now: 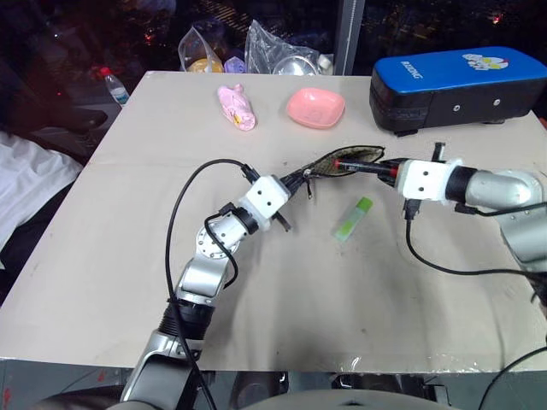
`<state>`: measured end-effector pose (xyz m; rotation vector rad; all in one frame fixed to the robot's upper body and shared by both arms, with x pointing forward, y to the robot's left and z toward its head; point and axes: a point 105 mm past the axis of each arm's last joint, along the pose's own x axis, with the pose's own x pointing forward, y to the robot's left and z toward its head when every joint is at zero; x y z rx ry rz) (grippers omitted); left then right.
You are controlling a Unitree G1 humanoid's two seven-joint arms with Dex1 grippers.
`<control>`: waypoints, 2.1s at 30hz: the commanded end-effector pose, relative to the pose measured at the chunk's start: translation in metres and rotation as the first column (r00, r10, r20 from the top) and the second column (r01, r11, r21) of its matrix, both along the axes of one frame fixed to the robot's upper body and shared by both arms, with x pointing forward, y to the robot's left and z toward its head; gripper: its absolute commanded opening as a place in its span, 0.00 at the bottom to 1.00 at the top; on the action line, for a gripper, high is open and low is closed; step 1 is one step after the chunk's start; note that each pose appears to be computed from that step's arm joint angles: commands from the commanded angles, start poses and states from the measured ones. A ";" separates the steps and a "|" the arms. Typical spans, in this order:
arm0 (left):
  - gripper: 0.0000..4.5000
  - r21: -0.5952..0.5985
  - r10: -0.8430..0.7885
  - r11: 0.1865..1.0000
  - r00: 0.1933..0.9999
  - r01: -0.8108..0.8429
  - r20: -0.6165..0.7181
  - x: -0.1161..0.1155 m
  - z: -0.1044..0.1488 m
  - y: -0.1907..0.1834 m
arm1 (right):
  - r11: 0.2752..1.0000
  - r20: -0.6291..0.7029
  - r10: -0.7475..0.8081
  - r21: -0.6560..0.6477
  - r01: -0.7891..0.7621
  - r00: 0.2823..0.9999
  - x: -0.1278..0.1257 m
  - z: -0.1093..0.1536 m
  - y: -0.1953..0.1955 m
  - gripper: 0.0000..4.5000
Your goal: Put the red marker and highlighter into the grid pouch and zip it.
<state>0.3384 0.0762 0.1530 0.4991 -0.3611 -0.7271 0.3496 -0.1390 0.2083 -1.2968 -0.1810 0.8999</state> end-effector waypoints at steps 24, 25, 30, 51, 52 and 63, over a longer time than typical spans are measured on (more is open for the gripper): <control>0.00 -0.030 0.009 1.000 0.998 -0.007 0.060 -0.008 0.012 -0.002 | 0.961 0.090 0.268 0.039 -0.273 0.959 0.019 0.019 0.069 0.80; 0.00 -0.029 0.012 1.000 0.998 -0.010 0.060 -0.007 0.012 -0.002 | 0.955 0.071 0.277 0.086 -0.283 0.958 0.012 0.027 0.063 0.93; 0.00 -0.024 0.014 1.000 0.998 -0.013 0.054 -0.006 0.011 0.002 | 0.908 -0.161 0.314 0.338 -0.247 0.936 -0.025 0.036 0.043 0.99; 0.00 -0.034 0.076 0.997 0.995 -0.074 0.058 -0.003 0.018 0.019 | 0.960 -0.567 0.218 0.270 -0.071 0.794 -0.007 -0.075 0.010 0.99; 0.00 -0.036 0.085 0.996 0.995 -0.083 0.061 -0.004 0.019 0.020 | 0.963 -0.573 0.227 0.251 -0.095 0.788 -0.001 -0.073 0.012 0.99; 0.00 -0.053 0.188 0.981 0.980 -0.185 0.062 -0.010 0.018 0.034 | 0.974 -0.723 0.156 0.001 -0.225 0.673 0.021 -0.081 0.011 0.99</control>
